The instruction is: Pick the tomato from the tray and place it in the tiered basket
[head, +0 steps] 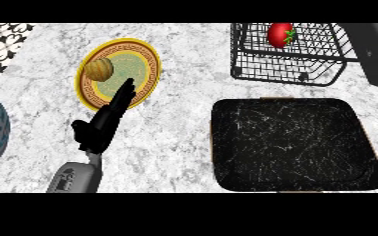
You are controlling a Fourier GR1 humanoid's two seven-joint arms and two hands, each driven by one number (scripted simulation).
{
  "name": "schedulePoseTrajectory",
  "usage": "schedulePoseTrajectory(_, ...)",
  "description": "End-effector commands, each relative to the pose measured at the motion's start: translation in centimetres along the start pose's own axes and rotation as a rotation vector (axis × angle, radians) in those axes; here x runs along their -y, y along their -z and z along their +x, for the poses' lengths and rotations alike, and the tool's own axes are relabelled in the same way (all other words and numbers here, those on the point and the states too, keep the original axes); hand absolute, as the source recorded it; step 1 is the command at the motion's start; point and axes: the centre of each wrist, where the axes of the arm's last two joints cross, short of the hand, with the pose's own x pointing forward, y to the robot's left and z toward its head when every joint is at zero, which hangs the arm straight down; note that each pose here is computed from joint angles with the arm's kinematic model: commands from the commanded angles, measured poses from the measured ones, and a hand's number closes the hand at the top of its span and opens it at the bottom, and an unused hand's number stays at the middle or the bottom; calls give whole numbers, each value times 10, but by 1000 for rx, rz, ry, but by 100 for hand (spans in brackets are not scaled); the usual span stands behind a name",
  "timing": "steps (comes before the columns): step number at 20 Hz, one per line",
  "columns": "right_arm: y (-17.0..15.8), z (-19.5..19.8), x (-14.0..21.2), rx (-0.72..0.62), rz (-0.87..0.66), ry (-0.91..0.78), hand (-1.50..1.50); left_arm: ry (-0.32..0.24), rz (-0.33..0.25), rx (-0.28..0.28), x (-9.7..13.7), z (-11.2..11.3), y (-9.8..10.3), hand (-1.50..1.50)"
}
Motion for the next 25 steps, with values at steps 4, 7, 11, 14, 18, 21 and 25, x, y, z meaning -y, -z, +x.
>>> schedulePoseTrajectory(4, -17, -8, 41, 79, -299, 75, -150, 2, 0, -2, 4, -3, -3, 0)
schedulePoseTrajectory(7, -35, -1, 72, 90, -508, 76, -150, -9, 0, 15, 1, -5, -6, 0)
schedulePoseTrajectory(11, -69, -13, 126, 140, -688, 134, -150, 16, 7, 9, -2, 8, 1, 0)
schedulePoseTrajectory(14, -90, -36, 156, 204, -746, 236, -150, 4, -1, -2, 0, -7, -12, 0)
schedulePoseTrajectory(18, -122, -86, 195, 267, -768, 299, -150, 1, 12, -2, -2, -6, -3, 0)
schedulePoseTrajectory(21, -167, -91, 232, 270, -781, 313, -150, -1, 22, -7, 5, 2, -4, 0)
schedulePoseTrajectory(25, -208, -131, 257, 246, -748, 257, -150, -16, 9, 5, -10, -5, -9, 0)
